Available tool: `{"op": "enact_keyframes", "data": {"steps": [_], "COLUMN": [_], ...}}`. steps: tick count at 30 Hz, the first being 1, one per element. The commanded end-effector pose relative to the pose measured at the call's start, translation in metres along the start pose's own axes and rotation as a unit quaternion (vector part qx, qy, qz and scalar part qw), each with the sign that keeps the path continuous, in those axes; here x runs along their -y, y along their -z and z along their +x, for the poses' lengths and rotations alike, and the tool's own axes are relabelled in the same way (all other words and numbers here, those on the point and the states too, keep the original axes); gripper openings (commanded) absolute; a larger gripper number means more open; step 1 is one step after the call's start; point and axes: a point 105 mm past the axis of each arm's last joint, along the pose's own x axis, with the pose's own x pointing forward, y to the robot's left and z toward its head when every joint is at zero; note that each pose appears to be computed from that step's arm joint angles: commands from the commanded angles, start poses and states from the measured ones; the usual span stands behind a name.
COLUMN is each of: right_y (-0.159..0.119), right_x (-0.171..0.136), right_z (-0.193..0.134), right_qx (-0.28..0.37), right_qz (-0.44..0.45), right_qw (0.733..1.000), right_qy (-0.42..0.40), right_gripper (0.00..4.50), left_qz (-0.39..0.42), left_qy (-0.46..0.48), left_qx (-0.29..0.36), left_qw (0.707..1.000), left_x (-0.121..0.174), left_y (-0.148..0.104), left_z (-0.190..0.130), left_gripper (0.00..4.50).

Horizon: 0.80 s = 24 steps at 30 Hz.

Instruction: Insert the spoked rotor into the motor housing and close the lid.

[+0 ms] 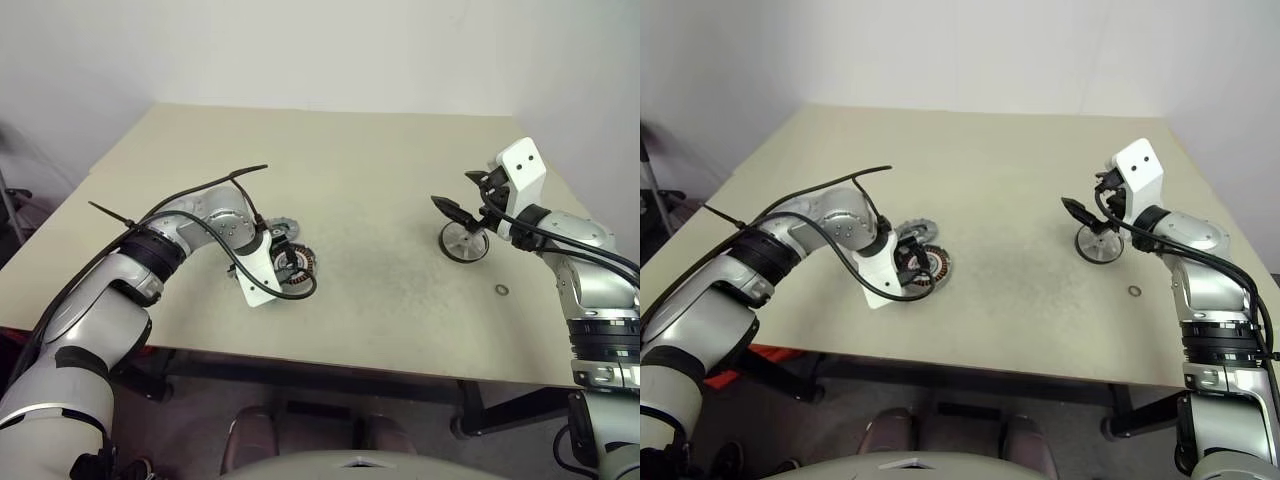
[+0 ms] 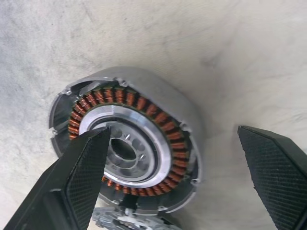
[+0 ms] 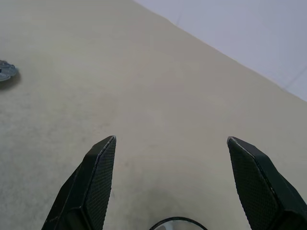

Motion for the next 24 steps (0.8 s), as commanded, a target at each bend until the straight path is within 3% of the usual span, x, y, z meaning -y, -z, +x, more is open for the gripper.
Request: {"op": "enact_keyframes", "data": {"steps": [1, 14, 24], "right_y": [-0.024, -0.024, -0.024], "right_x": [0.008, 0.01, 0.011], "right_z": [-0.005, -0.007, -0.008], "right_qx": [0.035, 0.033, 0.027], "right_qz": [-0.019, -0.021, -0.025], "right_qw": [0.999, 0.999, 0.999], "right_qy": [0.014, 0.014, 0.01], "right_gripper": [4.17, 4.17, 4.17], "left_qz": [0.003, 0.007, 0.039], "left_qy": [0.027, 0.006, -0.009], "left_qx": [0.015, -0.001, 0.018], "left_qw": [1.0, 1.0, 0.999], "left_x": [0.01, -0.009, -0.017], "left_y": [-0.008, 0.001, -0.016], "left_z": [0.016, 0.019, 0.006], "left_gripper": [4.48, 4.48, 4.48]}}
